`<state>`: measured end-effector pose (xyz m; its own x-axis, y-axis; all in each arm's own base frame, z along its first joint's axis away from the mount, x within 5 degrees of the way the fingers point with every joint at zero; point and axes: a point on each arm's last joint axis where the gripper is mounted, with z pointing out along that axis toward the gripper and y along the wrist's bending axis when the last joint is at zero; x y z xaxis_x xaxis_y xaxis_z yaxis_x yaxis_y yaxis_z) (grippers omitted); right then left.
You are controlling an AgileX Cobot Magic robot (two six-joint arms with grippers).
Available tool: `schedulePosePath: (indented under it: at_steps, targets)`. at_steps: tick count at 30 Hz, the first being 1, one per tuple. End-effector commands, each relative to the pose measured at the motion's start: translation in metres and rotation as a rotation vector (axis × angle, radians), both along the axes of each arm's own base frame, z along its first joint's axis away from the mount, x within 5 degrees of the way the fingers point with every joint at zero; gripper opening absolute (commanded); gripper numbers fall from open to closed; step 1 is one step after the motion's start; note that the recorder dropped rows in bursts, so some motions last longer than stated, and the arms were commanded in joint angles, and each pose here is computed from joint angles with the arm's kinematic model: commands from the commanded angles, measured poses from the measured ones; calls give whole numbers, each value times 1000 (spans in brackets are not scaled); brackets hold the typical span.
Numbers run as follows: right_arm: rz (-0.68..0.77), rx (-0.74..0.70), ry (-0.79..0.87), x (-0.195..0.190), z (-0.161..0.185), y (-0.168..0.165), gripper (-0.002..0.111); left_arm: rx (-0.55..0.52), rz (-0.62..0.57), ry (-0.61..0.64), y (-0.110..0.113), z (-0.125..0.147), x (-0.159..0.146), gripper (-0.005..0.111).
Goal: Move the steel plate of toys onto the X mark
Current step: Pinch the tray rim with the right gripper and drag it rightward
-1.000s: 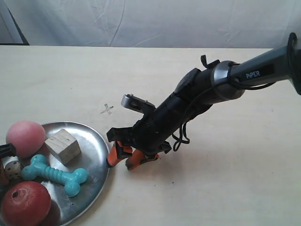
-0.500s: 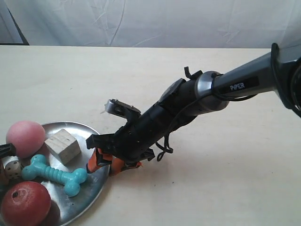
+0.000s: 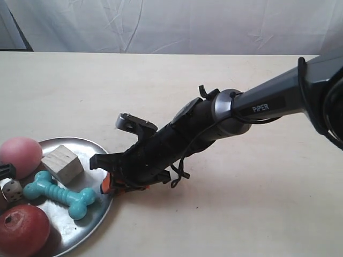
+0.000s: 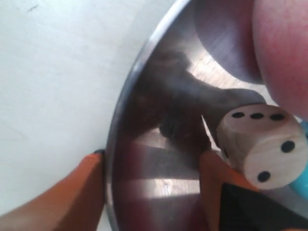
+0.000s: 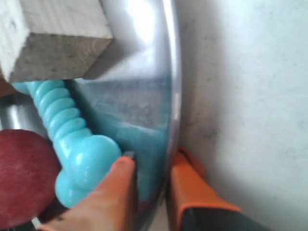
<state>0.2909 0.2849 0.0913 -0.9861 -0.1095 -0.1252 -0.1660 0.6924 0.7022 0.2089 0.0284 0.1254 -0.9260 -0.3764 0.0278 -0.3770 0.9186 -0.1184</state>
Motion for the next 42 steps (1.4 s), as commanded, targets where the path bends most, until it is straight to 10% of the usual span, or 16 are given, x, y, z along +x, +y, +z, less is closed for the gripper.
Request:
schedulePosePath:
  at_steps: [1,9,42]
  targets:
    - [-15,2,9,-2,-4,3,0,-20,25,-1,-2,-1,0,43]
    - [-15,55,59,-5,0,6,0,-26,30,-26,-2,-1,2,0]
    - [13,252,164,4,31,-9,-1,-189,-143,-10,-28,48,26,0]
